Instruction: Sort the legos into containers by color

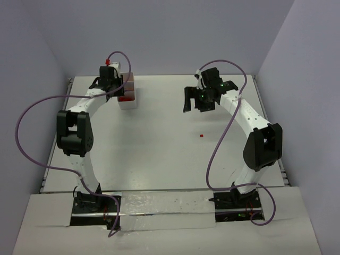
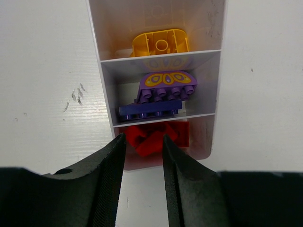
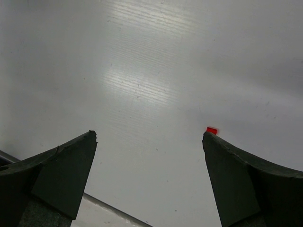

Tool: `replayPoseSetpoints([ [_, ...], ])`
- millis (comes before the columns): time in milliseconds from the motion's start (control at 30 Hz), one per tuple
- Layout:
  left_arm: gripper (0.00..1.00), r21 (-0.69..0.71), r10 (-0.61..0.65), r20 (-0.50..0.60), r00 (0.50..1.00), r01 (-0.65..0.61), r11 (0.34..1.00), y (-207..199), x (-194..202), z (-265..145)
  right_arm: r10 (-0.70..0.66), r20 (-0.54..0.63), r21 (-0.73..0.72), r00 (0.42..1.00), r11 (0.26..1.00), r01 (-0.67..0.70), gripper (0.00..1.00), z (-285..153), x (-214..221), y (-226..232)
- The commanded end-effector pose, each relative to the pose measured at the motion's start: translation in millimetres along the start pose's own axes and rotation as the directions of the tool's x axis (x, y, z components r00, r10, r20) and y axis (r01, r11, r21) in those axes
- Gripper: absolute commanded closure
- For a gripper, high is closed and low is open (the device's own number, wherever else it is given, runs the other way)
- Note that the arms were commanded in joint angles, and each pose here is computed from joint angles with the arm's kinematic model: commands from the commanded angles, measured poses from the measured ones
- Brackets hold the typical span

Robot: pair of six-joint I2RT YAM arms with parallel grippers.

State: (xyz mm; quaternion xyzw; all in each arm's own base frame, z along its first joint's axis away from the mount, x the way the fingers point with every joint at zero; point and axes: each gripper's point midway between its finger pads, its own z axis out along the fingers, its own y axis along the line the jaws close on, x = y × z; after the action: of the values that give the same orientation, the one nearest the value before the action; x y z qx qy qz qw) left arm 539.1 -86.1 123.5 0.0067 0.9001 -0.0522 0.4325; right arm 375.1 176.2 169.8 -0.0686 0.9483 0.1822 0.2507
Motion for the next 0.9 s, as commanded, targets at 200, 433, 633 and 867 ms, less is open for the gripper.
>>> replayPoseSetpoints([
  [200,0.57,0.124,0.029,0.235,0.972,-0.06,0.99,-30,-92,-90,-0.159,-0.028,0.236,0.987,0.958,0.161,0.26,-5,31,-56],
  [433,0.57,0.225,0.079,0.263,0.962,-0.141,0.964,-50,-82,-139,-0.235,-0.183,0.311,0.955,0.907,0.283,0.43,15,71,-92],
  [633,0.57,0.211,0.05,0.272,0.961,-0.11,0.971,-51,-72,-159,-0.115,-0.185,0.294,0.976,0.941,0.166,0.46,34,78,-85],
  [867,0.57,0.213,0.038,0.278,0.96,-0.1,0.972,-51,-72,-165,0.001,-0.225,0.283,0.974,0.957,0.064,0.42,58,85,-81],
])
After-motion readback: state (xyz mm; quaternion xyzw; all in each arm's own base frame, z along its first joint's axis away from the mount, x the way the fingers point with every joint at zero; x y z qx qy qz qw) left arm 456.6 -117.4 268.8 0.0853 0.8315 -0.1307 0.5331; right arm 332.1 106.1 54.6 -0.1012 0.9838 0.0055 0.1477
